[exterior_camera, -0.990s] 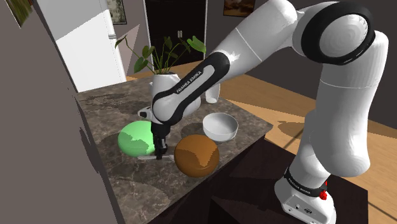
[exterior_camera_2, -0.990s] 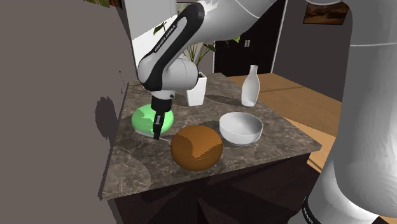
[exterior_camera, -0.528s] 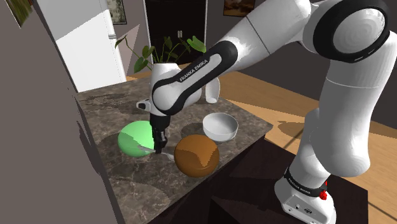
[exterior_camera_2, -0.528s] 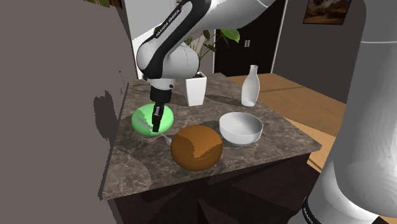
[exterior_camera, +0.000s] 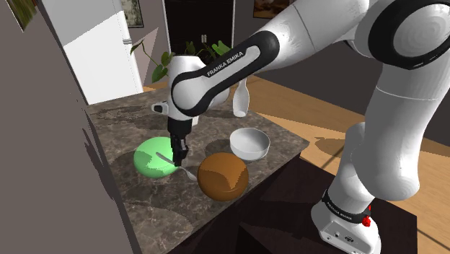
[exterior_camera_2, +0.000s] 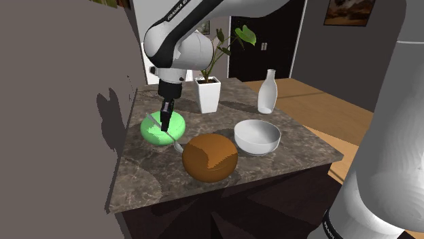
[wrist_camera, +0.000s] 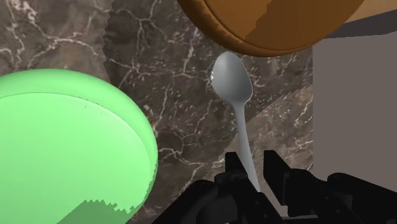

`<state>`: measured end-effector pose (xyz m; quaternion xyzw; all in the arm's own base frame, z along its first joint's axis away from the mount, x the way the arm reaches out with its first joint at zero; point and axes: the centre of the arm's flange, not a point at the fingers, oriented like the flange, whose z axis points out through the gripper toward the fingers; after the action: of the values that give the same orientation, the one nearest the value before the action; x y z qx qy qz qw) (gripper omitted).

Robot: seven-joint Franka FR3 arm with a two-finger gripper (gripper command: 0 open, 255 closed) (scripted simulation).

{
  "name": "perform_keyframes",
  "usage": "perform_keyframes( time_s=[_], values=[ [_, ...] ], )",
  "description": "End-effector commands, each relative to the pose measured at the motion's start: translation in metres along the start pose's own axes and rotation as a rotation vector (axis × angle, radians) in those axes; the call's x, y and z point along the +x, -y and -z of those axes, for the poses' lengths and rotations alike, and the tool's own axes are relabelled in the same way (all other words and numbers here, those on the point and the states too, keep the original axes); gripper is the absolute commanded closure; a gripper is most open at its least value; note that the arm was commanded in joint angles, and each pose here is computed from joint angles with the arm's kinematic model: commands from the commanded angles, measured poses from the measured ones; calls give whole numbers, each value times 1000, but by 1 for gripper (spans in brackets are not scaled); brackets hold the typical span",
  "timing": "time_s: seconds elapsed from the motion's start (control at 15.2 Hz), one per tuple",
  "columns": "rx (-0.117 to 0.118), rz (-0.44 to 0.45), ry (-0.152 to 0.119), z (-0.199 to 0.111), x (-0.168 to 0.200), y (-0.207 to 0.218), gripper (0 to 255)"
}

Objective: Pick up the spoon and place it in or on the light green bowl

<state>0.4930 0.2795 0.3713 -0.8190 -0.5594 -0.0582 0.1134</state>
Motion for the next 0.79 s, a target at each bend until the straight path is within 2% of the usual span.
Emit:
perform_keyframes(
  time_s=[0.0, 0.13, 0.73],
  values=[
    [0, 0, 0, 11, 1, 1, 255],
    [0, 0, 0, 19, 3, 2, 255],
    [0, 0, 0, 32, 48, -107, 255]
  ],
)
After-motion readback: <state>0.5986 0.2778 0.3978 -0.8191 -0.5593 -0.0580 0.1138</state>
